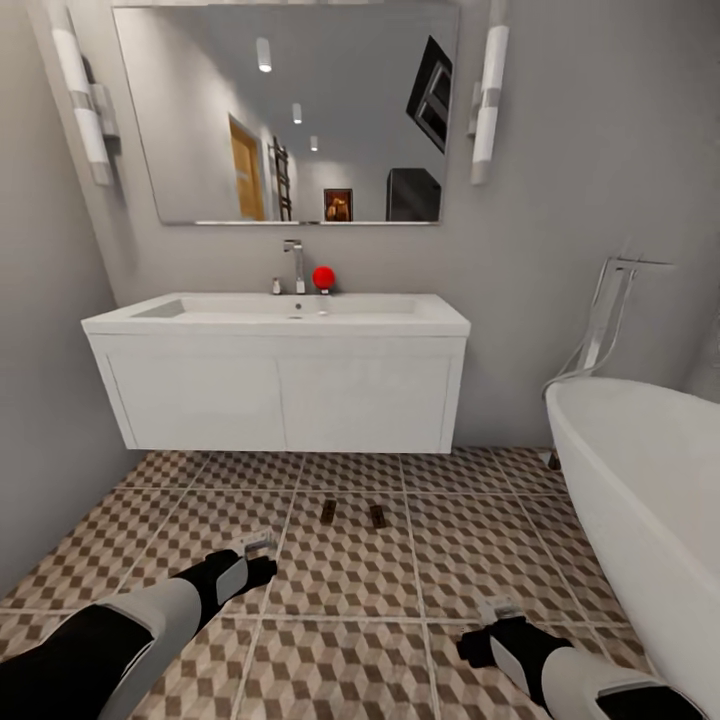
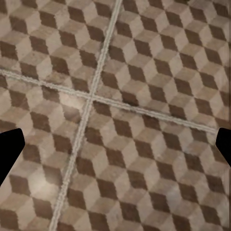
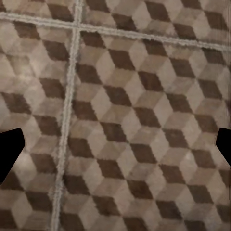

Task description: Take the four mousetraps from the cabinet in the bathroom and place them on the bathroom floor. Make sure all four end up on the same floor surface, and ensure that at least two of them are either under or directly next to the same bathroom sink.

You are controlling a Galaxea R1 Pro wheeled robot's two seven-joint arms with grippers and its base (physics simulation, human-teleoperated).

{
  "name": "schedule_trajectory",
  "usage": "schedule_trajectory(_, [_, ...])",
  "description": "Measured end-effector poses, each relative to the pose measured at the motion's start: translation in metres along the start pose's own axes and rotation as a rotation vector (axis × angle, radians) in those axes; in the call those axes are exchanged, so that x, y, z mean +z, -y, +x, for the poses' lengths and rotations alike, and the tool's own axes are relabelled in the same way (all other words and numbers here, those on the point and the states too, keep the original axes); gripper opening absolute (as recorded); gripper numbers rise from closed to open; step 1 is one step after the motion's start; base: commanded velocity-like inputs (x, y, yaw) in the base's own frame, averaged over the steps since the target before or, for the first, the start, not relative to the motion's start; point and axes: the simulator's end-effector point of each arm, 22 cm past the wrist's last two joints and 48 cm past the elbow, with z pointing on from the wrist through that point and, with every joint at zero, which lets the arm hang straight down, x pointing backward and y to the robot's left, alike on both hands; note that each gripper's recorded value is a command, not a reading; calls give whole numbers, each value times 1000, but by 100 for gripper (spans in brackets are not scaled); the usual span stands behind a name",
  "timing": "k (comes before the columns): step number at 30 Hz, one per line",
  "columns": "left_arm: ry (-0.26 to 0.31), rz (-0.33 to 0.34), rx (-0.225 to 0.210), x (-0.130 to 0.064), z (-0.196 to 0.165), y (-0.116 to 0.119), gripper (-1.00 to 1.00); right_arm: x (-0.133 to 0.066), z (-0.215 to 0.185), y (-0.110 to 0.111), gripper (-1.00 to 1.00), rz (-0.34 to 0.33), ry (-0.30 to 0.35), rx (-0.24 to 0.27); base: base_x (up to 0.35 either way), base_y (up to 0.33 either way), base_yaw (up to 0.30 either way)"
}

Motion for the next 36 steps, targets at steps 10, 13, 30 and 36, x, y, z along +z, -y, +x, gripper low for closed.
schedule_trajectory(10, [14,12,-1,-10,6,3,100,-6,-2,10,100,14,118,1,0,0,58])
schedule_trajectory(13, [22,15,-3,-12,6,4,100,-9,-5,12,100,16,138,0,0,0,84])
schedule_trajectory(30, [-14,22,3,-29,-1,21,100,-30,-18,16,100,19,112,-3,0,0,80])
schedule_trajectory(36, [-24,22,4,-35,-6,24,100,-38,-22,17,100,19,100,-2,0,0,69])
